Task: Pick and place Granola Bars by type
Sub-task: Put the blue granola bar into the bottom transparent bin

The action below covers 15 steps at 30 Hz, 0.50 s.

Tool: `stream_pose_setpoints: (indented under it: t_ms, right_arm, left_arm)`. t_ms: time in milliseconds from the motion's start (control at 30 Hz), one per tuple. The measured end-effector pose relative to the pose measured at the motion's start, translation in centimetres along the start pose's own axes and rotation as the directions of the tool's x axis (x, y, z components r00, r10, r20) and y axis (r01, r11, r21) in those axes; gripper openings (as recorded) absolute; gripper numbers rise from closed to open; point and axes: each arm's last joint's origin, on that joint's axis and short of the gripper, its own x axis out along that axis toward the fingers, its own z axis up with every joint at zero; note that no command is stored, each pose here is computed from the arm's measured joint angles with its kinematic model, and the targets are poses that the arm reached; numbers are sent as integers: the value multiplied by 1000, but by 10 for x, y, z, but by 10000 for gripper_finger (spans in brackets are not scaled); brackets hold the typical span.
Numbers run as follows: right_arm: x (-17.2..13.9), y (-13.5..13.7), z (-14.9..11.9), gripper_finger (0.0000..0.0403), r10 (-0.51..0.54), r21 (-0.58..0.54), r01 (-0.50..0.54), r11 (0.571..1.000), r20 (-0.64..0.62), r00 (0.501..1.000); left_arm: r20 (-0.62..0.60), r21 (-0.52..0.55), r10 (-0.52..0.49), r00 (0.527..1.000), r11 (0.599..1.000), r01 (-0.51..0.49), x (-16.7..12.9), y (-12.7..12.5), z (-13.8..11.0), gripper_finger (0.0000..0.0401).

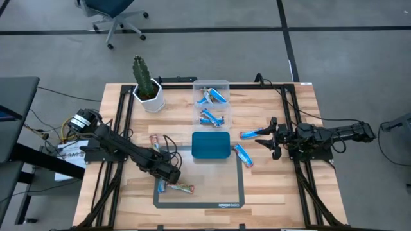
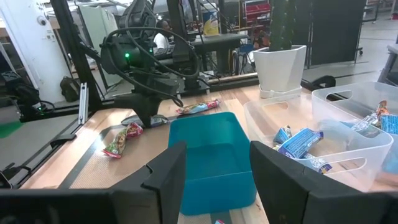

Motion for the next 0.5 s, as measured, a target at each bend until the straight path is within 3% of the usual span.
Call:
stream_pose_setpoints:
  t_ms: [200, 500]
  right_arm:
    - [0, 0, 0, 171, 0, 0, 0, 1000, 0, 1000]
    - [0, 0, 0, 169, 0, 0, 0, 1000, 0, 1000]
  left_arm:
    - [-1, 12, -50, 999, 999, 50, -7, -2, 0, 67]
    - [173, -8, -217, 961, 975, 221, -46, -3, 16, 63]
